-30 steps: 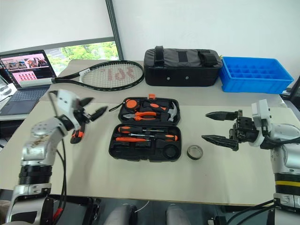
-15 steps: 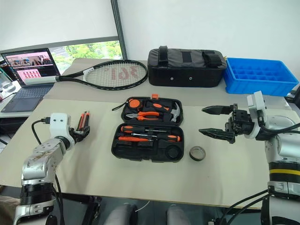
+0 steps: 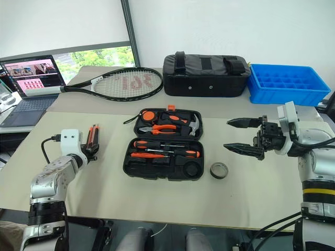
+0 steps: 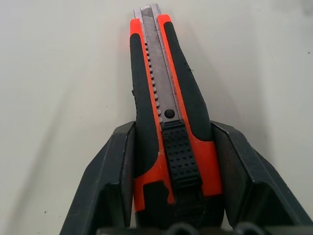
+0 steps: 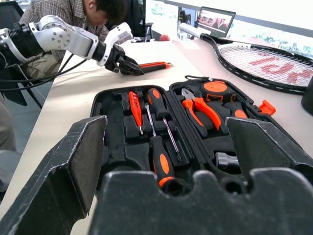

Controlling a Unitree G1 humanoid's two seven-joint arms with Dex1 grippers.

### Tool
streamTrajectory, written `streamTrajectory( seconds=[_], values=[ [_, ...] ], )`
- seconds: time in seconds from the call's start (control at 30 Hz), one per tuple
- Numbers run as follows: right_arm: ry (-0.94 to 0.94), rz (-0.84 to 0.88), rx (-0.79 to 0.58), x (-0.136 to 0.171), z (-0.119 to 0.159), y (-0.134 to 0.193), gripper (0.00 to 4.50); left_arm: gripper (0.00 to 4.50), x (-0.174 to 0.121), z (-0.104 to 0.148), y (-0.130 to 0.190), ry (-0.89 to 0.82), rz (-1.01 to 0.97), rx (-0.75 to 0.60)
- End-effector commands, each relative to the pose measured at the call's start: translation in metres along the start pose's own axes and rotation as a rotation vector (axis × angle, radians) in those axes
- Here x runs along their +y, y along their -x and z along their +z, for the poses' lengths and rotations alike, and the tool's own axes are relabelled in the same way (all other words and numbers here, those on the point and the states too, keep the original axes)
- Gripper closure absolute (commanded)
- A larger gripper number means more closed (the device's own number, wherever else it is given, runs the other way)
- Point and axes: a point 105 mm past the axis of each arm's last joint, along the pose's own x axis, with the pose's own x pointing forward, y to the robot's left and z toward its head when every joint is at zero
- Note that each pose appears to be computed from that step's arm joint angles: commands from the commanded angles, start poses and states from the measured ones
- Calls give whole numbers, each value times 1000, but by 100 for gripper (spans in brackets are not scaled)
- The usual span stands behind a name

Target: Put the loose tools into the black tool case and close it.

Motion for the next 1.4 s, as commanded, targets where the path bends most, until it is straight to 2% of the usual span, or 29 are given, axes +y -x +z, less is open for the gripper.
streamTrajectory(
  seconds=[0.03, 0.1, 0.2, 0.27, 0.33, 0.4, 0.5, 0.77, 1.17, 1.23, 1.27, 1.4],
  values=[
    [54, 18, -14, 4, 15, 6, 0, 272, -18, 61, 10, 21, -151, -274],
    [51, 15, -17, 5, 16, 7, 0, 272, -51, 92, 25, -55, -374, -405],
    [46, 7, -18, 6, 16, 9, 0, 272, -96, 102, 47, -267, -680, -463],
    [41, 2, -11, 8, 16, 11, 0, 272, -113, 94, 56, -398, -818, -444],
    [37, -3, 6, 11, 14, 16, 0, 272, -140, 73, 75, -642, -1050, -409],
    [34, -8, 17, 14, 11, 19, 0, 272, -154, 49, 90, -813, -1247, -346],
    [39, -15, 32, 19, 8, 22, 0, 272, -159, 28, 97, -933, -1418, -273],
    [38, -42, 59, 28, 5, 30, 0, 272, -149, 20, 78, -1093, -1476, -187],
    [40, -52, 53, 31, 6, 31, 0, 272, -146, 11, 64, -1179, -1497, -100],
    [40, -52, 52, 31, 6, 30, 0, 171, -149, 14, 62, -1170, -1494, -111],
    [39, -53, 51, 31, 6, 30, 0, 149, -150, 15, 62, -1163, -1494, -115],
    [36, -56, 52, 32, 4, 30, 0, 2, -156, 22, 62, -1131, -1480, -162]
  ],
)
